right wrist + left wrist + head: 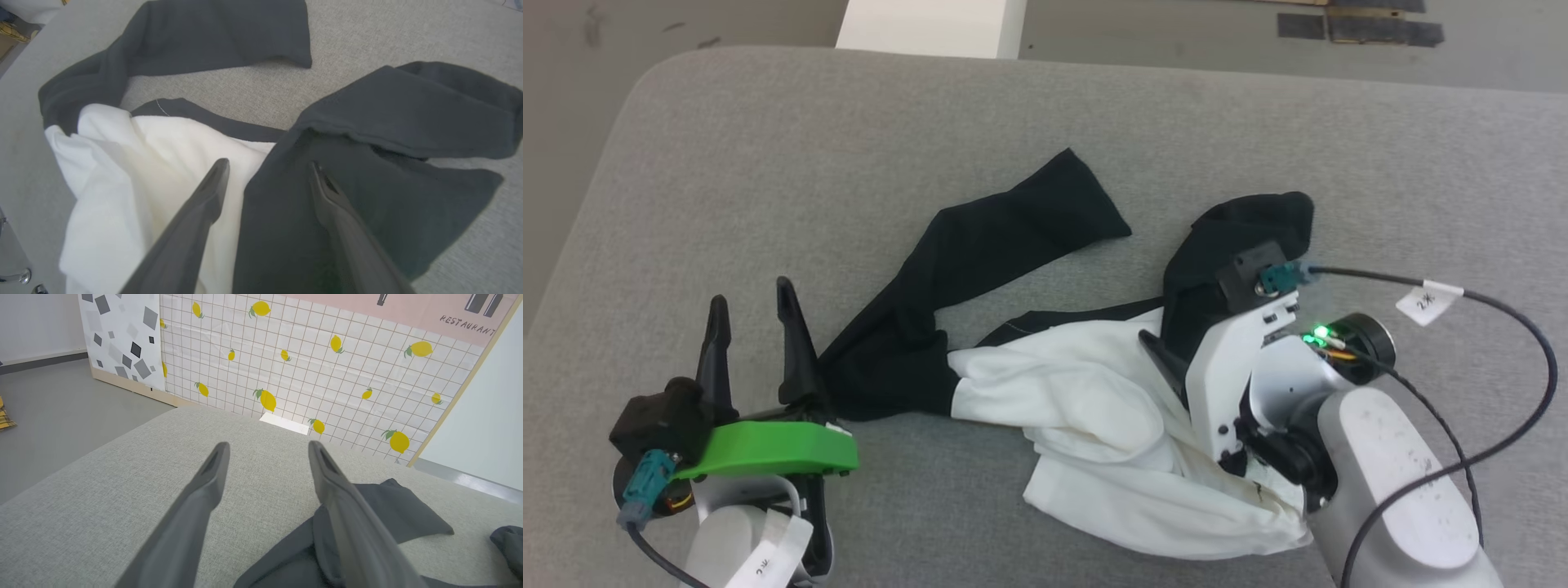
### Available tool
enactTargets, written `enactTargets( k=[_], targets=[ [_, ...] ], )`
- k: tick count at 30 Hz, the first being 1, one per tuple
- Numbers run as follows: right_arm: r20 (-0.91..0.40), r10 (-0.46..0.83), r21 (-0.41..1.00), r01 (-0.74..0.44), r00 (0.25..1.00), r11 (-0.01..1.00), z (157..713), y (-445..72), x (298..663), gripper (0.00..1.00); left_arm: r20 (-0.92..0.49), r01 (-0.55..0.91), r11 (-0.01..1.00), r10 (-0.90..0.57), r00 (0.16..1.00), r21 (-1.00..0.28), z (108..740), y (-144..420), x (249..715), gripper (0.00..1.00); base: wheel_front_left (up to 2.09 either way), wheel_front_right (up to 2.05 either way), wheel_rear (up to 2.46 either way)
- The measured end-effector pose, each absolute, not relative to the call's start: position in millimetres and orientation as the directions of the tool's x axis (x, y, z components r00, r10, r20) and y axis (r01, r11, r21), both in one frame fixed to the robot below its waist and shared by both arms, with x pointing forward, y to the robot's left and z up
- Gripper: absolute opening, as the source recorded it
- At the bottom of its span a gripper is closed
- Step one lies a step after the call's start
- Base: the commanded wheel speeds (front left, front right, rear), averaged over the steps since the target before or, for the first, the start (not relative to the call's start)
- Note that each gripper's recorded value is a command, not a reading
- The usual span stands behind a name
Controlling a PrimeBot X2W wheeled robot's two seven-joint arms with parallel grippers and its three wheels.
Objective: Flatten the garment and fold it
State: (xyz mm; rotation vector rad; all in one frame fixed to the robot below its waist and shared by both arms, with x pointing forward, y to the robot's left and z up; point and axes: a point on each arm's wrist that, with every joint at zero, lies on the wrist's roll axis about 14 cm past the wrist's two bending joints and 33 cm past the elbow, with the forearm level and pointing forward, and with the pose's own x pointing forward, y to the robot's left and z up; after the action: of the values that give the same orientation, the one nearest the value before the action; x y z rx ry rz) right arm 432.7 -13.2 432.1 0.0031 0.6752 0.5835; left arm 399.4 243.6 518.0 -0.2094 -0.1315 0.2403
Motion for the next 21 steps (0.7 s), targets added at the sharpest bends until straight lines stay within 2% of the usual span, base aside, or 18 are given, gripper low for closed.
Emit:
enactTargets(
  k=[1, 2, 3, 4, 5, 9, 14, 17, 21],
  targets=[
    [-0.591, 0.511, 0.187, -0.511, 0.624, 0.839, 431, -11, 436, 1.00, 0.098, -0.226, 0.949, 0.252, 0.963, -0.219, 516, 244, 399, 1.00, 0.00, 0.00, 0.00],
    [-0.593, 0.512, 0.188, -0.512, 0.621, 0.838, 430, -10, 439, 0.82, 0.094, -0.229, 0.949, 0.254, 0.963, -0.218, 514, 246, 398, 1.00, 0.00, 0.00, 0.00],
    [-0.594, 0.513, 0.188, -0.513, 0.620, 0.838, 429, -9, 442, 0.45, 0.091, -0.232, 0.948, 0.256, 0.962, -0.217, 513, 247, 397, 1.00, 0.00, 0.00, 0.00],
    [-0.592, 0.515, 0.191, -0.513, 0.620, 0.837, 428, -8, 445, 0.31, 0.087, -0.238, 0.947, 0.261, 0.961, -0.216, 512, 249, 397, 1.00, 0.00, 0.00, 0.00],
    [-0.592, 0.518, 0.197, -0.512, 0.618, 0.836, 427, -6, 447, 0.00, 0.084, -0.241, 0.946, 0.264, 0.961, -0.215, 511, 250, 397, 1.00, 0.00, 0.00, 0.00],
    [-0.578, 0.511, 0.199, -0.496, 0.637, 0.845, 425, -8, 458, 0.00, 0.064, -0.249, 0.945, 0.268, 0.961, -0.213, 504, 252, 396, 1.00, 0.00, 0.00, 0.00],
    [-0.399, 0.479, 0.222, -0.425, 0.782, 0.878, 468, -30, 489, 0.00, 0.070, -0.237, 0.946, 0.258, 0.964, -0.220, 507, 248, 396, 1.00, 0.00, 0.00, 0.00],
    [-0.252, 0.392, 0.216, -0.344, 0.885, 0.914, 506, -64, 505, 0.00, 0.080, -0.227, 0.947, 0.251, 0.965, -0.227, 511, 245, 395, 1.00, 0.00, 0.00, 0.00],
    [-0.175, 0.228, 0.191, -0.194, 0.958, 0.962, 522, -124, 496, 0.00, 0.091, -0.214, 0.948, 0.240, 0.966, -0.234, 515, 241, 393, 1.00, 0.00, 0.00, 0.00]
  ],
)
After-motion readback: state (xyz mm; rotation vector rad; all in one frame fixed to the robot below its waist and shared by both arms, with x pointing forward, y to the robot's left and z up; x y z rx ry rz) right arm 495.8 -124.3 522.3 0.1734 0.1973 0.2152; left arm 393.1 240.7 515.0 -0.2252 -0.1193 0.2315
